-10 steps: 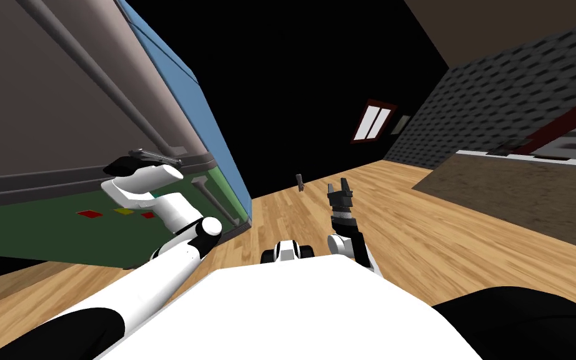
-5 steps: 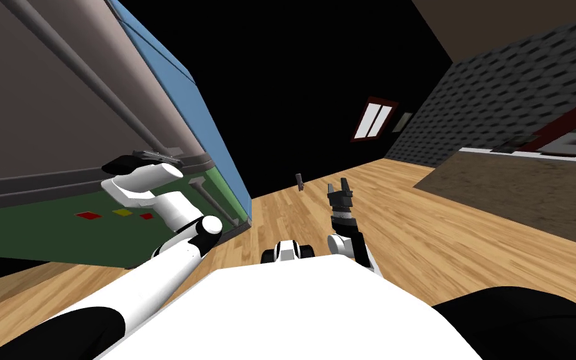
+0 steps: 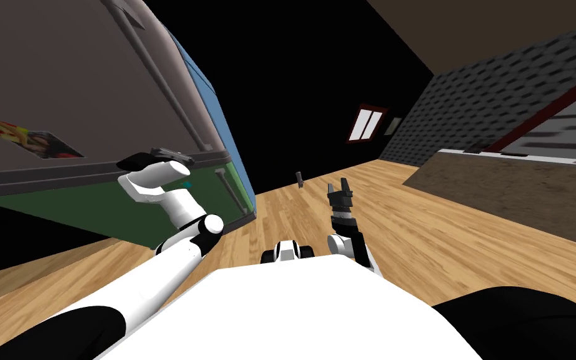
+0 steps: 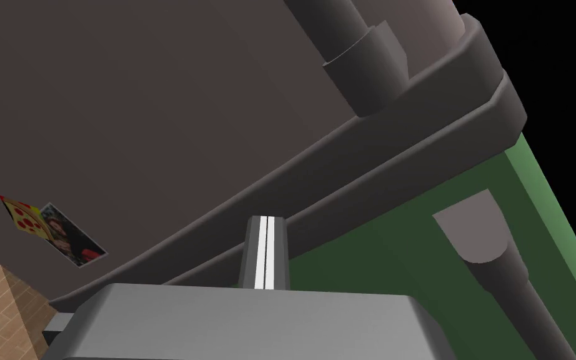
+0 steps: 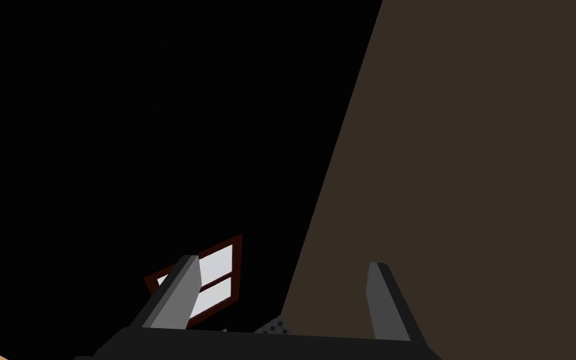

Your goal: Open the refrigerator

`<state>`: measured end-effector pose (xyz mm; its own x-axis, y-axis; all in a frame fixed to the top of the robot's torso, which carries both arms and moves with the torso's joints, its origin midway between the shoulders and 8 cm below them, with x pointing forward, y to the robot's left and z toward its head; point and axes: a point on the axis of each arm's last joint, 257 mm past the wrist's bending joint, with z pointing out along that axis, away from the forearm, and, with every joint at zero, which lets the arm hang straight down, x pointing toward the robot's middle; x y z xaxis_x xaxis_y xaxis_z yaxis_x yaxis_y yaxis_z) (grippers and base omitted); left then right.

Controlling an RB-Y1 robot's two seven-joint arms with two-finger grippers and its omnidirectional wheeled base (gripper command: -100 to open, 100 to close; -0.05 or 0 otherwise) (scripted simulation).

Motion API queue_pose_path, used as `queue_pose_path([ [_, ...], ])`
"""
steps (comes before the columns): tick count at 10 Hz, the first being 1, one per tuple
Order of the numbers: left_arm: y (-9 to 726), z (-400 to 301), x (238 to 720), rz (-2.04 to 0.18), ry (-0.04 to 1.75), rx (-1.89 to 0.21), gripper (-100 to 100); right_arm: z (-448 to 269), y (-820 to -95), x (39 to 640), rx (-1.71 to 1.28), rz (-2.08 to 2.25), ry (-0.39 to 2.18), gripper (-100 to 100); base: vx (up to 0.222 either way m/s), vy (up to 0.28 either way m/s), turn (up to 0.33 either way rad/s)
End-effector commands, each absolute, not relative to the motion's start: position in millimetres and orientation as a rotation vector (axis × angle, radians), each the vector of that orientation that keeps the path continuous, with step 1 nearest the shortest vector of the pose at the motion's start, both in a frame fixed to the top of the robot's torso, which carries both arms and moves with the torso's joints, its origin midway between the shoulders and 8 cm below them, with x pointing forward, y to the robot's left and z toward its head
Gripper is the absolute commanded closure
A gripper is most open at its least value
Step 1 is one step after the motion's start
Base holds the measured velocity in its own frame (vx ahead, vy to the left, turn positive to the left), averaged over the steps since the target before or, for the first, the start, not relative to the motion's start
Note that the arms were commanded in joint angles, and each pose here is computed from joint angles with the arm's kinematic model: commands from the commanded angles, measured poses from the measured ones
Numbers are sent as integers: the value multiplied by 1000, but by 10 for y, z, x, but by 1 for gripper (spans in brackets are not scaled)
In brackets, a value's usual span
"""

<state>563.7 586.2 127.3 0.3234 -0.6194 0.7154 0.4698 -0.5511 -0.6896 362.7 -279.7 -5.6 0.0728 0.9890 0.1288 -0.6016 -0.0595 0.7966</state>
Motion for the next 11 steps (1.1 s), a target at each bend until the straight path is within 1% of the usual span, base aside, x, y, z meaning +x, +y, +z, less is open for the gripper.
queue_pose_path([
  [1,5636,1275,5799,-1460,187,-1633,100,-57,-2797,3626,842,1436,602,0,-326,117,-13],
  [3,5494,1281,5894,-1487,219,-1637,100,-56,-2797,3627,842,1436,602,0,-330,138,-25],
  [6,5204,1288,6072,-1540,284,-1645,100,-57,-2797,3627,842,1436,602,0,-323,53,-9],
  [9,4905,1290,6233,-1592,351,-1653,100,-57,-2797,3627,842,1436,602,0,-345,117,-18],
  [10,4985,1309,6186,-1580,333,-1649,100,-57,-2797,3627,842,1436,602,0,-159,63,-10],
  [11,4967,1339,6197,-1576,342,-1665,-100,-58,-2798,3626,842,1436,602,0,69,40,-55],
])
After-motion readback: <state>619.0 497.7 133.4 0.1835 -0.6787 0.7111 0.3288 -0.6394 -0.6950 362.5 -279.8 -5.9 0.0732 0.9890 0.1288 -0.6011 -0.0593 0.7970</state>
